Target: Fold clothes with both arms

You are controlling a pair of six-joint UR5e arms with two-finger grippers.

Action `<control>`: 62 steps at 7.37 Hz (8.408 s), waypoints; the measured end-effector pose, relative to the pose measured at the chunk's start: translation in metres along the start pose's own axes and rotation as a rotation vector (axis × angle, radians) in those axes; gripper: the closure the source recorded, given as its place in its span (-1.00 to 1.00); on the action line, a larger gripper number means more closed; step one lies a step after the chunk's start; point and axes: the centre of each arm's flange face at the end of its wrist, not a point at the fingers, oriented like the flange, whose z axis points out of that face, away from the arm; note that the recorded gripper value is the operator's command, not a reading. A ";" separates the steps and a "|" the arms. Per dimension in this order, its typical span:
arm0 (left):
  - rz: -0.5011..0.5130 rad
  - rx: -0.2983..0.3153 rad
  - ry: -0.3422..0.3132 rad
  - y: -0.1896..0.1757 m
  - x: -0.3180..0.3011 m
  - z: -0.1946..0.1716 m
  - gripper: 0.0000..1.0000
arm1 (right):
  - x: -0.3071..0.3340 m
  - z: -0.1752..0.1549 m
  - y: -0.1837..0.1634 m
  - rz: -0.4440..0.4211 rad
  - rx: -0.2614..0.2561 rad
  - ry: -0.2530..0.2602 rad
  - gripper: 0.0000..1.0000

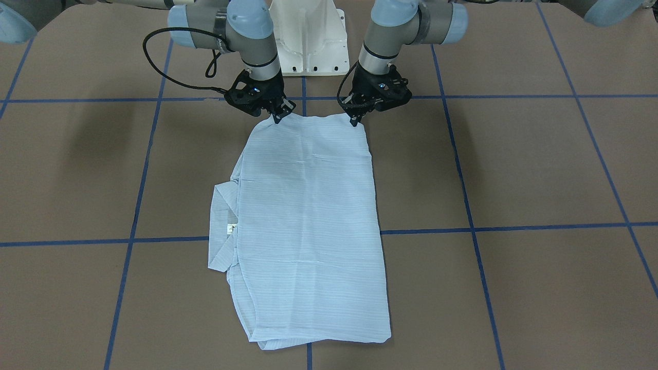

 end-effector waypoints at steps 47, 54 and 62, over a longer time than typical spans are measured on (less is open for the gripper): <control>0.764 0.108 -0.281 -0.497 -0.387 -0.285 -1.00 | 0.309 -0.226 -0.542 -0.818 0.013 0.210 -1.00; 0.679 0.129 -0.358 -0.495 -0.512 -0.267 -1.00 | 0.441 -0.215 -0.551 -0.666 -0.051 0.194 -1.00; 0.477 0.009 -0.227 -0.446 -0.464 -0.226 -1.00 | 0.449 -0.212 -0.554 -0.519 -0.048 0.191 -1.00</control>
